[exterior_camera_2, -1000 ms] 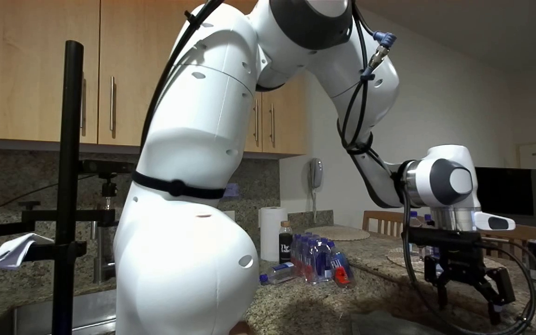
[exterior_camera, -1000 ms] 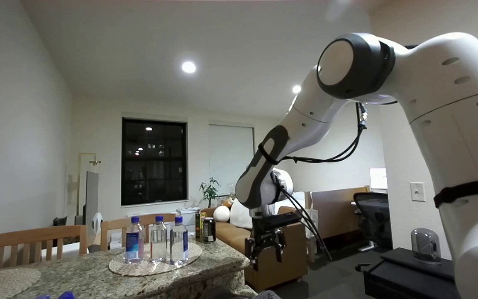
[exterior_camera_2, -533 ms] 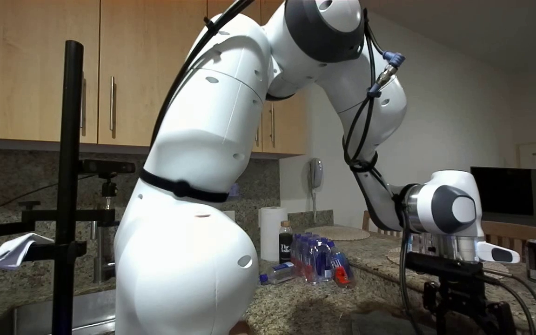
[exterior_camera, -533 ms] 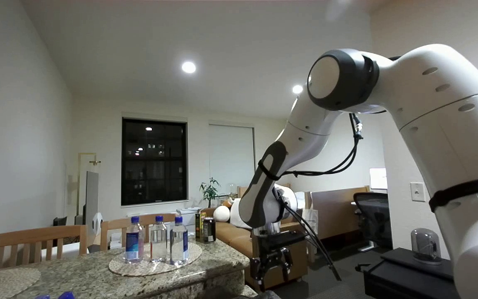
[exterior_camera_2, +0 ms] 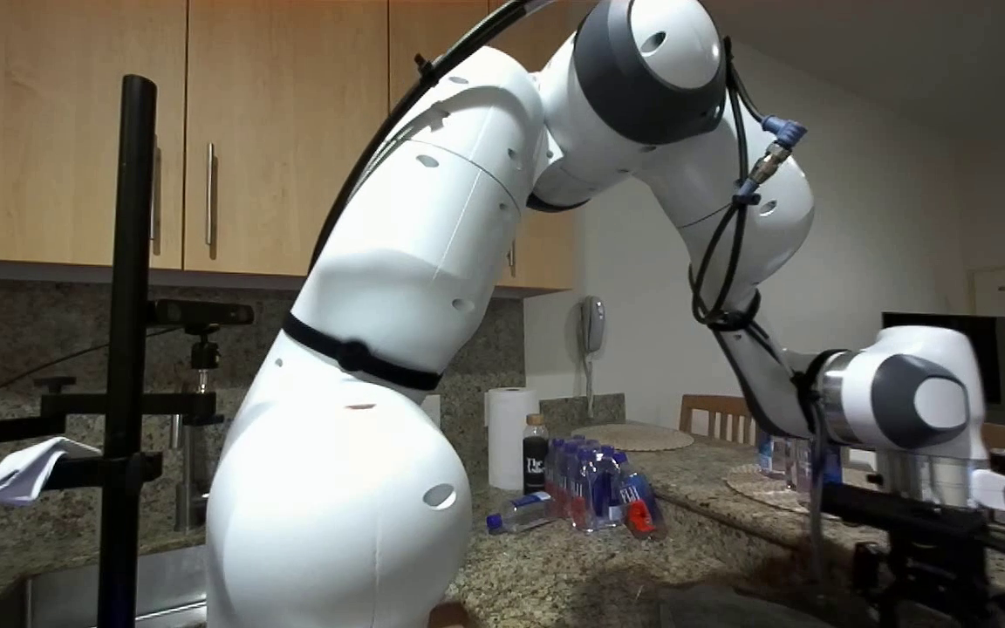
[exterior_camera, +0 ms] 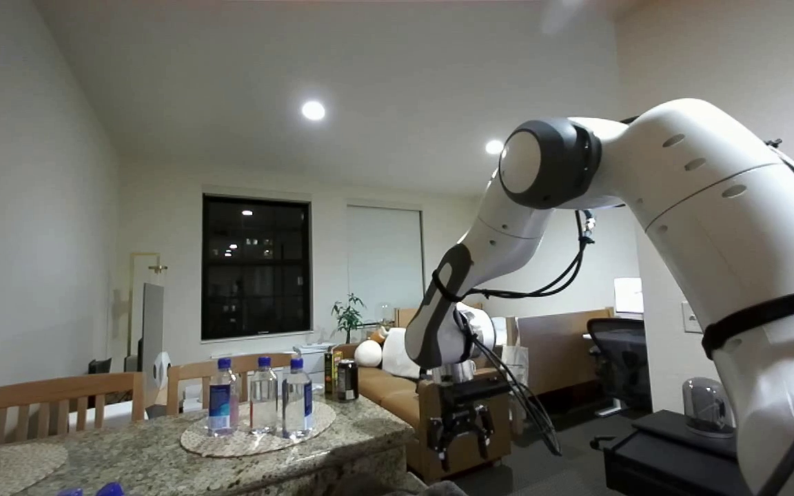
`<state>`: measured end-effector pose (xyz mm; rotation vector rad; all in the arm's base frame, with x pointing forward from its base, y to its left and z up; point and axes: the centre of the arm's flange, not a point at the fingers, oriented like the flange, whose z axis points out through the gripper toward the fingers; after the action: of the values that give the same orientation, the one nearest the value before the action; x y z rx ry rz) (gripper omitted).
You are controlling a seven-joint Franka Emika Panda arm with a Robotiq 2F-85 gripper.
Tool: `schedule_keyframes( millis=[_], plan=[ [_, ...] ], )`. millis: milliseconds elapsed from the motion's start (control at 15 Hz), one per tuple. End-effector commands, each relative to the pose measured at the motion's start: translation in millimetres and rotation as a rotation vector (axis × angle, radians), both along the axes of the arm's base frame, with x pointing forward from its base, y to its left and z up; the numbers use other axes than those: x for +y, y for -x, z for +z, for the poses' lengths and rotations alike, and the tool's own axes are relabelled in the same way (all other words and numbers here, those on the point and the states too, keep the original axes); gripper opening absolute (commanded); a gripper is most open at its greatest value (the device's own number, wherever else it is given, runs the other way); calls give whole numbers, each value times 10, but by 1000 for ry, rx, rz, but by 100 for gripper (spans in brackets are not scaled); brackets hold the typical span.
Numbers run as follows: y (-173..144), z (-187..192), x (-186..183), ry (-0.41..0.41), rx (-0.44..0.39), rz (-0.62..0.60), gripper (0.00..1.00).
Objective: Move the grey towel to the left
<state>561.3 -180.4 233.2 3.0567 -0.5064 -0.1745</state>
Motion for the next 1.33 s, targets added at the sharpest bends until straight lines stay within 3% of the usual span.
schedule_keyframes(
  millis=[0, 200, 267, 333, 400, 467, 733, 933, 1267],
  plan=[
    [-401, 210, -728, -15, -3, -4, 74],
    [-551, 398, -1126, -17, 12, -6, 53],
    [-600, 464, -1207, -15, 15, -6, 89],
    [-697, 622, -1290, -15, 22, -3, 89],
    [-326, 434, -595, -6, 16, 26, 93],
    [-466, 515, -1064, 5, 8, -21, 73],
    [-493, 361, -615, -16, 35, 36, 99],
    [-381, 304, -458, -22, 53, 52, 100],
    [-36, -197, 12, -82, 165, 93, 100]
  ],
)
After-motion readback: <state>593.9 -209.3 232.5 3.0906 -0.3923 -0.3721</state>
